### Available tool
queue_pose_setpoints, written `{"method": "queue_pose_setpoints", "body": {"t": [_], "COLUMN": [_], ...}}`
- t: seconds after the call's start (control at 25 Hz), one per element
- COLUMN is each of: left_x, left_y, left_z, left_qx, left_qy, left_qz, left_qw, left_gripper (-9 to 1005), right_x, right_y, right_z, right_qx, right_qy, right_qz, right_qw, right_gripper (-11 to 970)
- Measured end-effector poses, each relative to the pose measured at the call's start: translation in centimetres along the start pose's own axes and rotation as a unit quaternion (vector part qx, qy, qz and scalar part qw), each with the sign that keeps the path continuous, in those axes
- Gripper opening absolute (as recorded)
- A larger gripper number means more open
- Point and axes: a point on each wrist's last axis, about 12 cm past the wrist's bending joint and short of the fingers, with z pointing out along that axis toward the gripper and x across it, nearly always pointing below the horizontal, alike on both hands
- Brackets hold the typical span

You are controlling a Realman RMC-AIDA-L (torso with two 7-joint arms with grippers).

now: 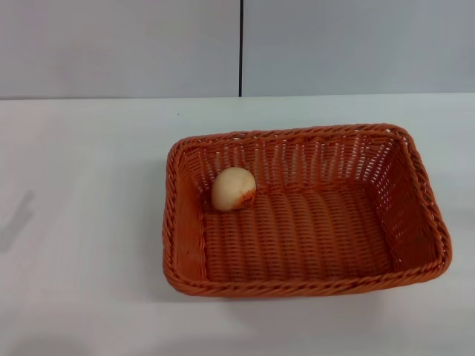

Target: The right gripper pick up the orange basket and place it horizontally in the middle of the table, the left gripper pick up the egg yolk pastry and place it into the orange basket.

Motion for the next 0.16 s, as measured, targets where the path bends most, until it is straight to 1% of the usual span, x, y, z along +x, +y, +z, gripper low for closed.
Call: {"method": "queue_pose_setpoints", "body": {"t": [0.04, 0.16], "left_x": [0.06, 0.48], "left_y": [0.03, -0.05], "left_z": [-0.06, 0.5], "left_qx": [-0.005, -0.009], "left_qy": [0.0, 0.001], "left_qz": [-0.003, -0.011], "left_qw": [1.0, 1.0], "left_gripper": [773, 772], "right_x": [0.0, 0.68], "right_y": [0.0, -0.32], "right_z": [0.0, -0.73], "right_qx": [0.0, 0.038], "right_qy": [0.0, -0.002], "right_qz": [0.0, -0.018], "right_qw": [1.0, 0.999], "right_gripper": [593, 594]}}
